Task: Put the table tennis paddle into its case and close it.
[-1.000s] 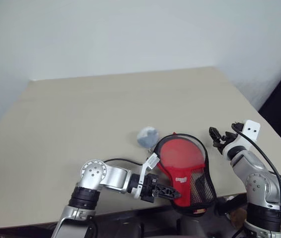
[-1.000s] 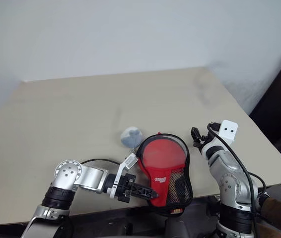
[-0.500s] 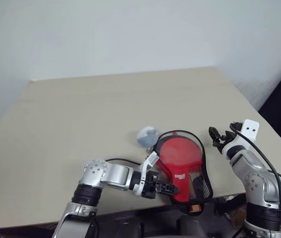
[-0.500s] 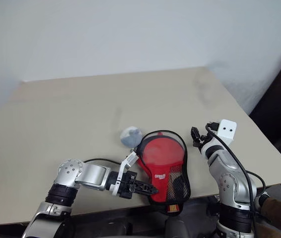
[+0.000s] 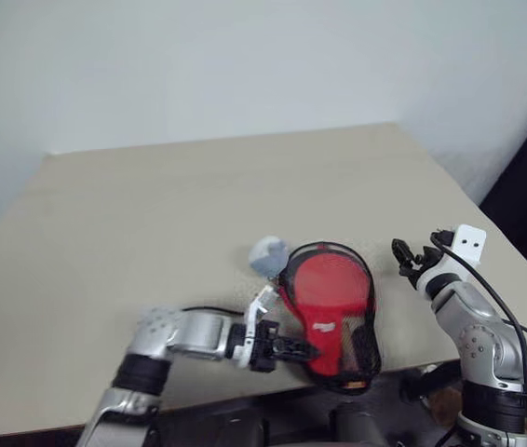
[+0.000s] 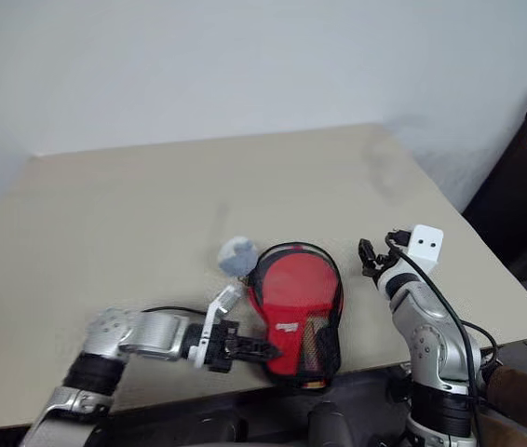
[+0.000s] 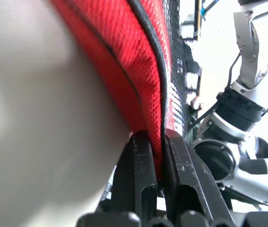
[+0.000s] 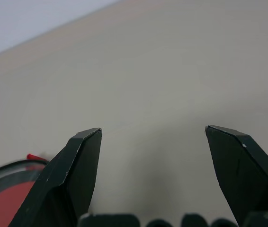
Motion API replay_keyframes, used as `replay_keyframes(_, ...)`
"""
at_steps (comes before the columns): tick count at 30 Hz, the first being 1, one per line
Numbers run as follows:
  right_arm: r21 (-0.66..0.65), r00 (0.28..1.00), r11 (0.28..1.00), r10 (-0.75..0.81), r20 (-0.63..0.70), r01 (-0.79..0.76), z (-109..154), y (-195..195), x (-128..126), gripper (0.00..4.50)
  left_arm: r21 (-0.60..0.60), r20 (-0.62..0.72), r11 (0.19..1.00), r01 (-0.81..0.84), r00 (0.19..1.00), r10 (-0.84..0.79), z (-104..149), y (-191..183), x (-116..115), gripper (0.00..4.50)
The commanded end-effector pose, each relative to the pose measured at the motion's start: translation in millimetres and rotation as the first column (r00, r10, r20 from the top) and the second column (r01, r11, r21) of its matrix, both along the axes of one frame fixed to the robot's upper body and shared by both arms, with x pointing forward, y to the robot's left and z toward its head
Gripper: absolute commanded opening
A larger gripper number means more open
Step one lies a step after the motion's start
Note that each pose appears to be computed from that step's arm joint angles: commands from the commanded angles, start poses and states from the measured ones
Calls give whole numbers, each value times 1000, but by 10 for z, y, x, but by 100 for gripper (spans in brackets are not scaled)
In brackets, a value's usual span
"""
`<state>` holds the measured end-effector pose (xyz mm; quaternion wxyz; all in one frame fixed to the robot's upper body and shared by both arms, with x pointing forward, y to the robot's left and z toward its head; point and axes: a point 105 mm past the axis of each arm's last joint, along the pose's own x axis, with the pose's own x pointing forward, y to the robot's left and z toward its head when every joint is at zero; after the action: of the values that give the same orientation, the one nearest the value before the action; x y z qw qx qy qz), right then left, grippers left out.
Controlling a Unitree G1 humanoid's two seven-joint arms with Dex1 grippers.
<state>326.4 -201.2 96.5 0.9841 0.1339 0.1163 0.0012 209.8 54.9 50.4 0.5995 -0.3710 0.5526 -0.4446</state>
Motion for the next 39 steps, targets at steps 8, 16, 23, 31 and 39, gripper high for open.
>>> replay_keyframes(8,-11,998,1000,10,59,-10,145,19,35,381,-45,22,999,23,1000,-22,119,-13,17,1)
replay_keyframes(16,-11,998,1000,14,63,-13,147,38,47,381,-50,71,999,14,997,-10,170,-28,65,1)
replay_keyframes(23,-9,998,1000,17,67,-17,144,61,56,381,-38,83,999,-7,997,11,167,-8,155,1)
replay_keyframes(31,-9,997,1000,18,72,-17,136,75,61,381,-25,82,1000,-3,997,5,140,44,218,178)
replay_keyframes(39,-12,997,1000,19,70,-18,130,73,53,381,-52,148,999,16,989,-8,208,35,234,264)
